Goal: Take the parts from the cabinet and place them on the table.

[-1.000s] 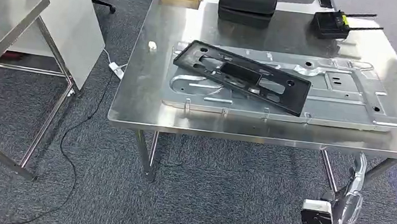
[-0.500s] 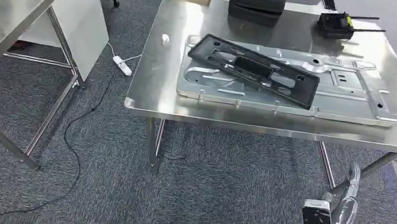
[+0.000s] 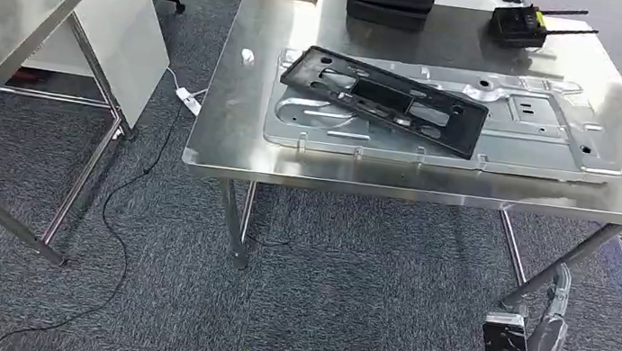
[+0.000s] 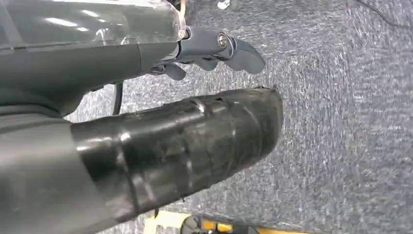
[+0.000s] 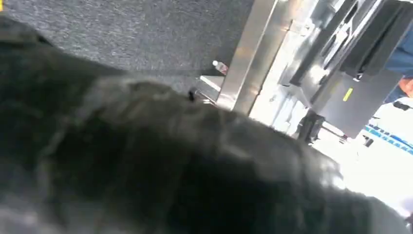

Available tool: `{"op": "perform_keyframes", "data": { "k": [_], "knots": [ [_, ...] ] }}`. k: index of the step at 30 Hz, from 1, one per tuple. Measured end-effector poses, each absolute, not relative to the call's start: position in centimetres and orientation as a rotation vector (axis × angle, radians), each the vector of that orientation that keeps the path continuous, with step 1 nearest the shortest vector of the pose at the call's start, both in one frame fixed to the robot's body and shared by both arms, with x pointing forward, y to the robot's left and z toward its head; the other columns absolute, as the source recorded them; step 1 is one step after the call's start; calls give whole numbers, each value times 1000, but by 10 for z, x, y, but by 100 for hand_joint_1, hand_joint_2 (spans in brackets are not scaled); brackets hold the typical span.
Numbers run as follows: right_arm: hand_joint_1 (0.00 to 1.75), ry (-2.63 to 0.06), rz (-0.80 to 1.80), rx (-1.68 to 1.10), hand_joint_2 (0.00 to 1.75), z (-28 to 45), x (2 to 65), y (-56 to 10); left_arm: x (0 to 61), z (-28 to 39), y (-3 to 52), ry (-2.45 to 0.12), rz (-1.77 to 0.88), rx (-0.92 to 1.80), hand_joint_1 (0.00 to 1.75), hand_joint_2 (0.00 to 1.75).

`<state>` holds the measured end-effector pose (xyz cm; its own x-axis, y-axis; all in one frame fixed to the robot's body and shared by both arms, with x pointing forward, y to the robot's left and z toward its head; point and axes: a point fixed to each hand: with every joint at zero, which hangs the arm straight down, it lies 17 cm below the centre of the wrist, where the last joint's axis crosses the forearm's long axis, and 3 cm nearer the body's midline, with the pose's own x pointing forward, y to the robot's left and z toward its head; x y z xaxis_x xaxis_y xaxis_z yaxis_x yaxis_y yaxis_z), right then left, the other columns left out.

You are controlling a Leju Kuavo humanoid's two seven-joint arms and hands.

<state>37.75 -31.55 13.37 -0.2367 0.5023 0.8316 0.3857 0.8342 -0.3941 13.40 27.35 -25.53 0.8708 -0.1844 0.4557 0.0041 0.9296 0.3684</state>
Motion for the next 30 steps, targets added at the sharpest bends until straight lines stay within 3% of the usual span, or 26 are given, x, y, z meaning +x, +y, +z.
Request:
{"op": "perform_keyframes", "data": {
  "k": [30],
  "knots": [
    [0,-1777,90,-675,0,106,376,-335,134,-255,275,-503,-99,374,0,0]
  ]
}}
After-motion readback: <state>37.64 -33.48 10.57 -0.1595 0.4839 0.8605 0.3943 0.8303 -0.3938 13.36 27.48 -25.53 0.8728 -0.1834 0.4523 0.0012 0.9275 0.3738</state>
